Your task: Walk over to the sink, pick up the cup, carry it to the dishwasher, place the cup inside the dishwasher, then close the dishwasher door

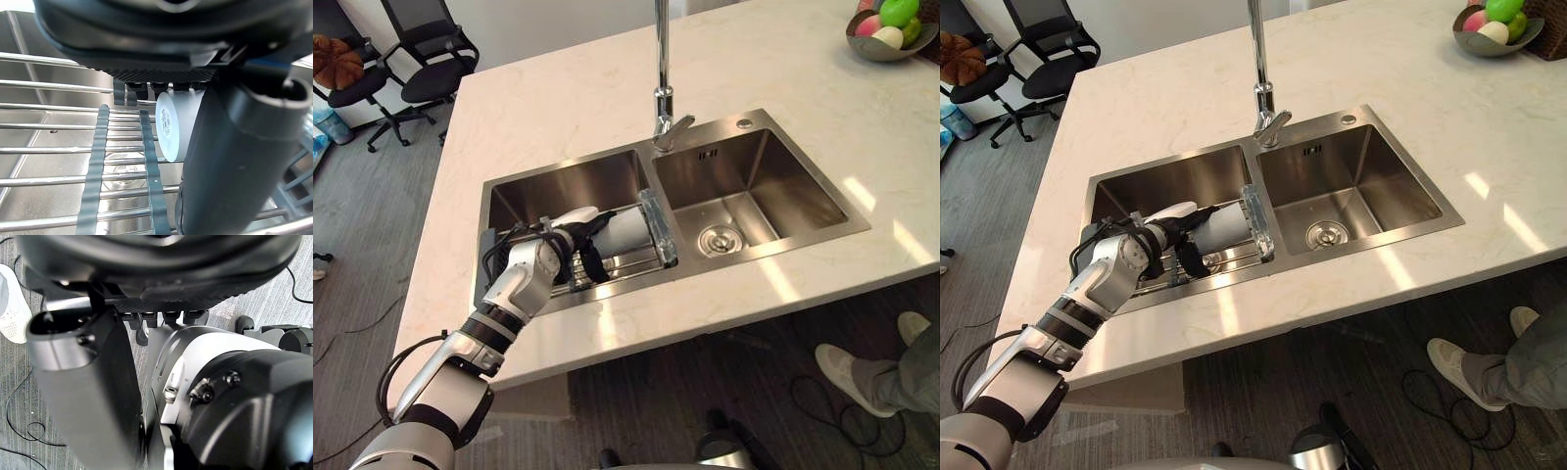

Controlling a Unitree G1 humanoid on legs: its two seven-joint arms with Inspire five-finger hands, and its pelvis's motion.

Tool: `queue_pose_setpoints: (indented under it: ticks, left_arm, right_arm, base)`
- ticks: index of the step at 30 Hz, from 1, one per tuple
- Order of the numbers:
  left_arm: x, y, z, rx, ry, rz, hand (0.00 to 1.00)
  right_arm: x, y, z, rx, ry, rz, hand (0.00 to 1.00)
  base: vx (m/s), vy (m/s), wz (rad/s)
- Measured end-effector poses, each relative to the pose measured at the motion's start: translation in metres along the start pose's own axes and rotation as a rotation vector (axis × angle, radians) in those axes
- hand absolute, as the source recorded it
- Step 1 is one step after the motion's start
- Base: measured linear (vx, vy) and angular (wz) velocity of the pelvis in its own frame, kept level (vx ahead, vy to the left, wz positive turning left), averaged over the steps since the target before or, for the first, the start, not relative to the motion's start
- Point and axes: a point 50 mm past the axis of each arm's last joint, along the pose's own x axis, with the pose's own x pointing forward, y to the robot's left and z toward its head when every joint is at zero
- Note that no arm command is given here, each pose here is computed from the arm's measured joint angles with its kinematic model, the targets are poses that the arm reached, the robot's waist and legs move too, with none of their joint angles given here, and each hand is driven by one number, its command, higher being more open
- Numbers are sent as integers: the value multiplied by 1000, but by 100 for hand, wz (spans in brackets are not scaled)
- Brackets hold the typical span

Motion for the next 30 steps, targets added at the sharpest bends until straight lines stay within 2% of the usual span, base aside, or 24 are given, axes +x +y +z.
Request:
queue_pose_setpoints:
  ticks: [13, 19, 30]
  left_arm:
    - [-2, 2, -3, -173, -36, -45, 100]
    - [-3, -11, -9, -466, -116, -72, 100]
    - [-3, -18, -10, -492, -131, -42, 100]
  right_arm:
    - [2, 5, -2, 4, 17, -16, 100]
    - [3, 8, -4, 18, 28, -27, 100]
    - [6, 16, -3, 8, 48, -46, 100]
  base:
    - [0, 0, 0]
    - [0, 0, 1]
    - [-3, -2, 0]
